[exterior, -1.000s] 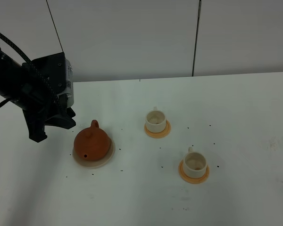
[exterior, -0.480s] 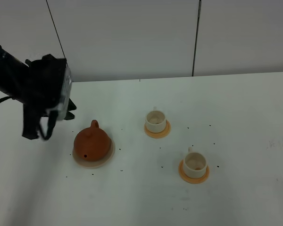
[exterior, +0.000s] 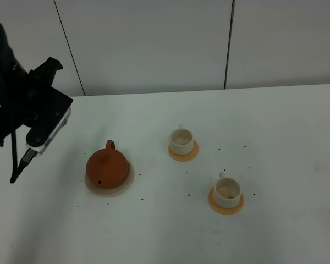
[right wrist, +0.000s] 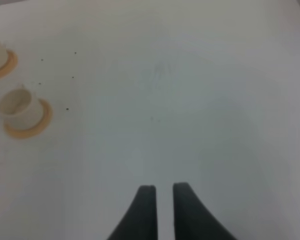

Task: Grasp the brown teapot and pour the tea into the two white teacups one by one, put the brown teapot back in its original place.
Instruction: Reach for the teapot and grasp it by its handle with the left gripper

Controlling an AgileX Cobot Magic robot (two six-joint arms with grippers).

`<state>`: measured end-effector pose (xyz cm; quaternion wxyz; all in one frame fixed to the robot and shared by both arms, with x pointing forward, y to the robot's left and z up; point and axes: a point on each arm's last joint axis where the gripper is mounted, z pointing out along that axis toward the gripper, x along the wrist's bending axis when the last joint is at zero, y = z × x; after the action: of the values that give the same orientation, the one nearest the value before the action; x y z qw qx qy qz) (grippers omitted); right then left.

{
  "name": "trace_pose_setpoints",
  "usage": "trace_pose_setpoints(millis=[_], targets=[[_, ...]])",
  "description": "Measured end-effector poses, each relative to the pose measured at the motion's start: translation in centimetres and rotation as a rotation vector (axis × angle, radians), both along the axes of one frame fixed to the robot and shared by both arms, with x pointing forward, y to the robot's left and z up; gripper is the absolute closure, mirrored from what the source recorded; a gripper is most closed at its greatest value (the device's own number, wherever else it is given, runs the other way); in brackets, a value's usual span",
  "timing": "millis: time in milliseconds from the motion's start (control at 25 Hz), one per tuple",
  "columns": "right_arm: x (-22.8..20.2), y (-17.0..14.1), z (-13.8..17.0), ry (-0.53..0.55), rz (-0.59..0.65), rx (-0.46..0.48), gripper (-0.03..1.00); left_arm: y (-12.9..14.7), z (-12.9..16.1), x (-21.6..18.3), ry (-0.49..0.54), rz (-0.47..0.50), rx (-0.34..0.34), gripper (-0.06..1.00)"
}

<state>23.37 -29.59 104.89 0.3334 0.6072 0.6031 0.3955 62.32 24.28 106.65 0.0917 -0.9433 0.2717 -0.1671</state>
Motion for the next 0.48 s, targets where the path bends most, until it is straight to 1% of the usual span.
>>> trace_pose_setpoints(millis=[80,240,320,480], targets=[[0.0,0.0,0.0,0.0,0.0,0.0,0.89,-0.7,-0.2,1.1,-0.02,-0.029,0.032,0.7],[0.0,0.0,0.0,0.0,0.0,0.0,0.89,-2.2,-2.2,3.8,-0.04,-0.104,0.08,0.7],[0.0,0.0,0.0,0.0,0.0,0.0,0.89,-2.8,-3.5,4.9,-0.037,-0.156,0.111,0.7],[0.0,0.0,0.0,0.0,0.0,0.0,0.89,-4.1,-5.1,5.9,-0.037,-0.288,0.175,0.7]])
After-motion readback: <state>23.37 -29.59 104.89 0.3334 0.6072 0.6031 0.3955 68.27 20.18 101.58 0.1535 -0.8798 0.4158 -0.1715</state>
